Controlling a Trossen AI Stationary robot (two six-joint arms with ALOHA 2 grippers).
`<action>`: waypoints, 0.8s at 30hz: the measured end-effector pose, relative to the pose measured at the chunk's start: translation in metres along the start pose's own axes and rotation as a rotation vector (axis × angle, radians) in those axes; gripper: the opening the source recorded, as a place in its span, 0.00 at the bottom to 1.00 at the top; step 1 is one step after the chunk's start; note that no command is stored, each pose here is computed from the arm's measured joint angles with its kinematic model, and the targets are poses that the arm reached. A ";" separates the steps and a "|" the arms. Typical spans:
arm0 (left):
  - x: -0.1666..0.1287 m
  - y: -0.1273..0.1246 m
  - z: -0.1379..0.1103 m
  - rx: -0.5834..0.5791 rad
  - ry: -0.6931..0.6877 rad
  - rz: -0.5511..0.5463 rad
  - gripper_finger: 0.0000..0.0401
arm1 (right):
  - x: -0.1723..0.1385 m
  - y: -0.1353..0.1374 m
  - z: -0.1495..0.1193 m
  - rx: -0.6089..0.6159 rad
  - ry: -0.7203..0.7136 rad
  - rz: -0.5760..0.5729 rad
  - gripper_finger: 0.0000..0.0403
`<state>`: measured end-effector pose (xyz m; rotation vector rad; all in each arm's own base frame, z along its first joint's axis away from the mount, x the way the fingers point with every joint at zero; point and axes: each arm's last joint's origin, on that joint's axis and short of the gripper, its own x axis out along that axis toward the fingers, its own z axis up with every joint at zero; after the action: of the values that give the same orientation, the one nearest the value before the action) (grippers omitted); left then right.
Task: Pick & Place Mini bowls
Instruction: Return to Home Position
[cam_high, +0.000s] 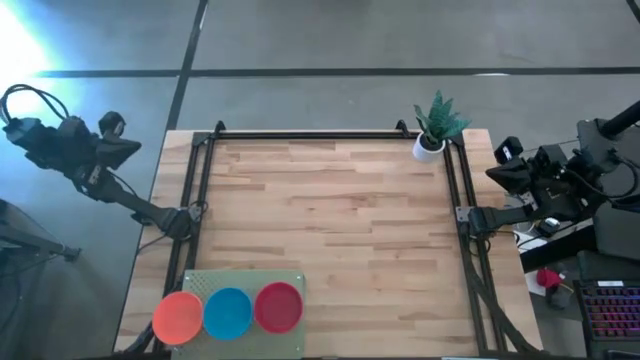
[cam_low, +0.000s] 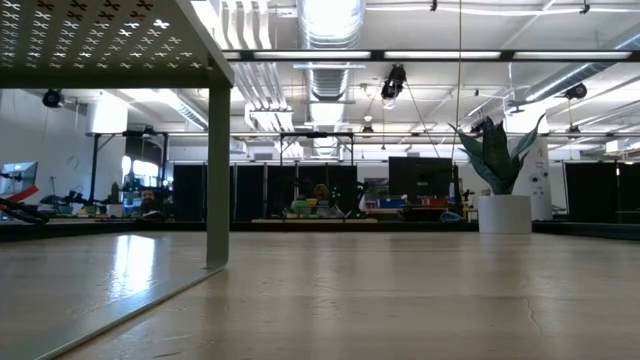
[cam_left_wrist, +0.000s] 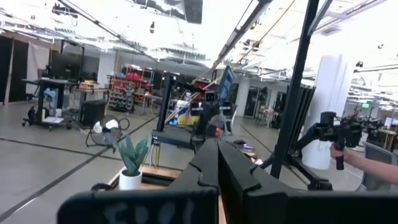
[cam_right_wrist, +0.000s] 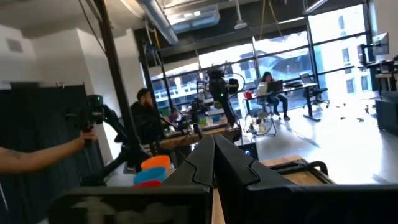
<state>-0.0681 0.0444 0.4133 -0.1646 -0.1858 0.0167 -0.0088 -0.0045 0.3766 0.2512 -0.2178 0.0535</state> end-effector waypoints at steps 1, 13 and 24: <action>-0.002 0.001 -0.001 0.001 -0.004 0.000 0.00 | -0.002 -0.001 -0.002 0.008 -0.007 -0.002 0.02; -0.023 0.011 -0.005 0.048 -0.063 -0.012 0.00 | -0.017 -0.008 -0.025 0.010 -0.076 -0.009 0.02; -0.043 0.021 -0.013 0.057 -0.096 -0.024 0.00 | -0.016 -0.008 -0.026 -0.011 -0.069 -0.009 0.02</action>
<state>-0.1079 0.0617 0.3891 -0.1044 -0.2827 0.0063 -0.0185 -0.0065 0.3464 0.2435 -0.2858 0.0346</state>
